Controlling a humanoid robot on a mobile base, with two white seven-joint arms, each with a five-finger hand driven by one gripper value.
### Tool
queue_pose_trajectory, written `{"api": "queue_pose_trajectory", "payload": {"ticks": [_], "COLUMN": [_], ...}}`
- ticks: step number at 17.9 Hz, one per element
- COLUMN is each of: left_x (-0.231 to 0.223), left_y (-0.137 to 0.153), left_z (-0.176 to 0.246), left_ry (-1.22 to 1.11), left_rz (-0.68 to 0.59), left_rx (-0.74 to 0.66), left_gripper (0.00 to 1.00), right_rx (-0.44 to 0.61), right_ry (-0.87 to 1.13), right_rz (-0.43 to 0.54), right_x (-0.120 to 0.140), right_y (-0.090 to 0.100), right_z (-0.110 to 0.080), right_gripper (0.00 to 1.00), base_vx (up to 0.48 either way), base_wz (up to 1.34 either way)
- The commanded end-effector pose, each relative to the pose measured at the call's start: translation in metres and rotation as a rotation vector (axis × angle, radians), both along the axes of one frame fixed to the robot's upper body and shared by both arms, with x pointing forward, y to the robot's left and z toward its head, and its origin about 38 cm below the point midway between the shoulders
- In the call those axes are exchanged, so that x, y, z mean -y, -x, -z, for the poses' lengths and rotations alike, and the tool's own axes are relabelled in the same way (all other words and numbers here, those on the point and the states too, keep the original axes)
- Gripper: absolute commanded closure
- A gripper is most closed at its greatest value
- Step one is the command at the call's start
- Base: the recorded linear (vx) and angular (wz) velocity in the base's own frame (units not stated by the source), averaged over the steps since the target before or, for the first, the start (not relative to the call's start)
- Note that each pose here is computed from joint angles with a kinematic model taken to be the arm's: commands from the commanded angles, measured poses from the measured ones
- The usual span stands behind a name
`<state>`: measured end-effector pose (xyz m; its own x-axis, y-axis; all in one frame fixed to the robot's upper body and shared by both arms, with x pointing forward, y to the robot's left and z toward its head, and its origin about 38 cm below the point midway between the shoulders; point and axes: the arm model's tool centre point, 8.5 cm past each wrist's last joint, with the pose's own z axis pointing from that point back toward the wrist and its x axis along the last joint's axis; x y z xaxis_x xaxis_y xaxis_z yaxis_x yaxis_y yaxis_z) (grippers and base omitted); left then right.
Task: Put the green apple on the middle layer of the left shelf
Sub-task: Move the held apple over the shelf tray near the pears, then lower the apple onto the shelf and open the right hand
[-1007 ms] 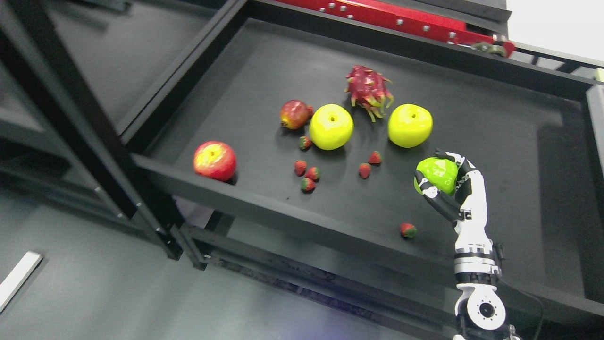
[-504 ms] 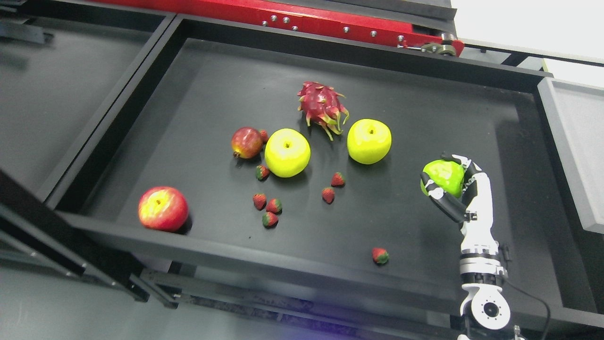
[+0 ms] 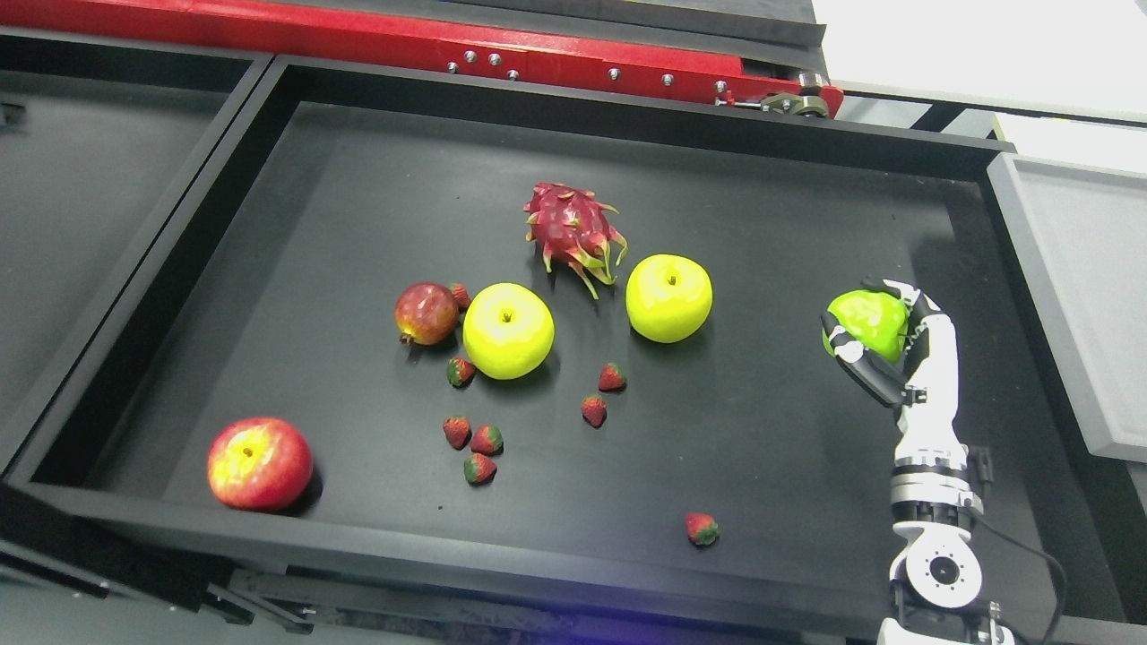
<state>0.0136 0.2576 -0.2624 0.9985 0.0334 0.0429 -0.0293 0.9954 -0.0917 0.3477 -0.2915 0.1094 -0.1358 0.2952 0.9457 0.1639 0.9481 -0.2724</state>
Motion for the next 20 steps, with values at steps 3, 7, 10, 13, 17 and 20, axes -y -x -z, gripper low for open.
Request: {"api": "queue_pose_trajectory", "payload": {"ticks": [3,7,10,13,17,20], "left_x": [-0.011,-0.011,-0.011,-0.011,-0.011,-0.011], "left_y": [-0.014,-0.014,-0.014,-0.014,-0.014,-0.014], "left_z": [-0.001,-0.001,-0.001,-0.001,-0.001,-0.001], "left_ry": [-0.017,-0.017,-0.017,-0.017,-0.017,-0.017], "left_rz": [0.002,0.002,0.002,0.002,0.002,0.001], "left_rx": [0.026,0.026,0.026,0.026,0.026,0.026], "left_gripper": [0.00,0.00,0.00,0.00,0.00,0.00], "right_rx": [-0.045,-0.104,-0.124,-0.087,0.013,0.010], "right_ry": [0.029,0.029,0.025,0.017,0.025,-0.088], "right_rz": [0.025,-0.001,-0.036,-0.051,-0.047,-0.026], "right_x": [0.015,0.008,-0.005,-0.009,-0.006,-0.001], "right_y": [-0.001,-0.016,-0.019,-0.018,-0.009,-0.003], "right_z": [0.006,0.018,0.022,0.019,0.015,0.021], "right_gripper": [1.00,0.21,0.00,0.00,0.00,0.00], "base_vx": [0.063,0.031,0.004,0.000,0.000,0.000], "base_wz": [-0.07,-0.03,-0.01,0.00,0.00,0.00]}}
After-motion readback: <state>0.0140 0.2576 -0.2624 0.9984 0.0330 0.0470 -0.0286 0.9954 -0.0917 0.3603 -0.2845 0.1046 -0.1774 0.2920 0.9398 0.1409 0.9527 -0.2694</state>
